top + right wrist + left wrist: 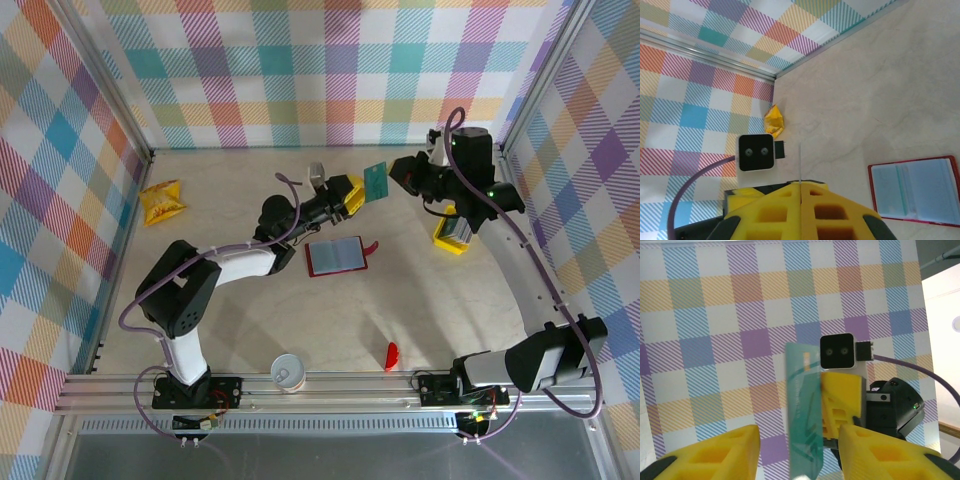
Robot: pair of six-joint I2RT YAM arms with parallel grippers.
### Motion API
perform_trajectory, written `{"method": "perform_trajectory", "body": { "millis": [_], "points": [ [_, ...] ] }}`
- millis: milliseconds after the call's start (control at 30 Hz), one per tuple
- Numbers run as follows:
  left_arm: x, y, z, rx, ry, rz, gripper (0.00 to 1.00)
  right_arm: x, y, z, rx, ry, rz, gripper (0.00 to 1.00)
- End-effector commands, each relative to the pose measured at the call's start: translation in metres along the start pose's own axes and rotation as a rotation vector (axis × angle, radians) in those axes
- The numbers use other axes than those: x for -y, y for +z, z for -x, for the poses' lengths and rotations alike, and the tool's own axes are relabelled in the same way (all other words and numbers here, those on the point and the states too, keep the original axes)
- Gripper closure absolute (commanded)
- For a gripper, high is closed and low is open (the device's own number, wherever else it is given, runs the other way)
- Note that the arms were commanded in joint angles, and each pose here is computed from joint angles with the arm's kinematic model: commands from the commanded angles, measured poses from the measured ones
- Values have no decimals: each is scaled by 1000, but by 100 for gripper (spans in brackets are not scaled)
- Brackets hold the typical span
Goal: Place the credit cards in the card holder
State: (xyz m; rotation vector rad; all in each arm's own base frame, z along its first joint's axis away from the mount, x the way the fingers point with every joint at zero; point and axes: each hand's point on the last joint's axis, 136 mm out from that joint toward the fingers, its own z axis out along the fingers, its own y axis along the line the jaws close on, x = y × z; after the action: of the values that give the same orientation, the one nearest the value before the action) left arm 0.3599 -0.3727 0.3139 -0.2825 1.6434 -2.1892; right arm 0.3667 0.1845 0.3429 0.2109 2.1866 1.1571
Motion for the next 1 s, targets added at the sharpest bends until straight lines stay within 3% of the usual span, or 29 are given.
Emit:
{"method": "perform_trajectory", "body": {
  "millis": [0,133,200,367,433,633,967],
  "points": [
    [23,8,-8,-30,16,-84,59,-8,6,-3,-18,2,49,100],
    [27,10,-10,-41,14,-104,76,-8,9,-5,-31,5,52,100],
    [30,10,-11,-47,17,-112,96,-9,11,-6,-44,2,62,100],
    [34,6,-11,-29,37,-104,100,-3,5,-11,-71,-38,7,55],
    [35,6,-11,-30,41,-98,100,-4,2,-16,-91,-60,13,48],
    [34,6,-11,-31,39,-93,100,-18,0,-35,-162,-77,137,58],
    [37,2,-14,-30,57,-75,100,-10,-19,-31,-132,-57,124,69]
  ]
}}
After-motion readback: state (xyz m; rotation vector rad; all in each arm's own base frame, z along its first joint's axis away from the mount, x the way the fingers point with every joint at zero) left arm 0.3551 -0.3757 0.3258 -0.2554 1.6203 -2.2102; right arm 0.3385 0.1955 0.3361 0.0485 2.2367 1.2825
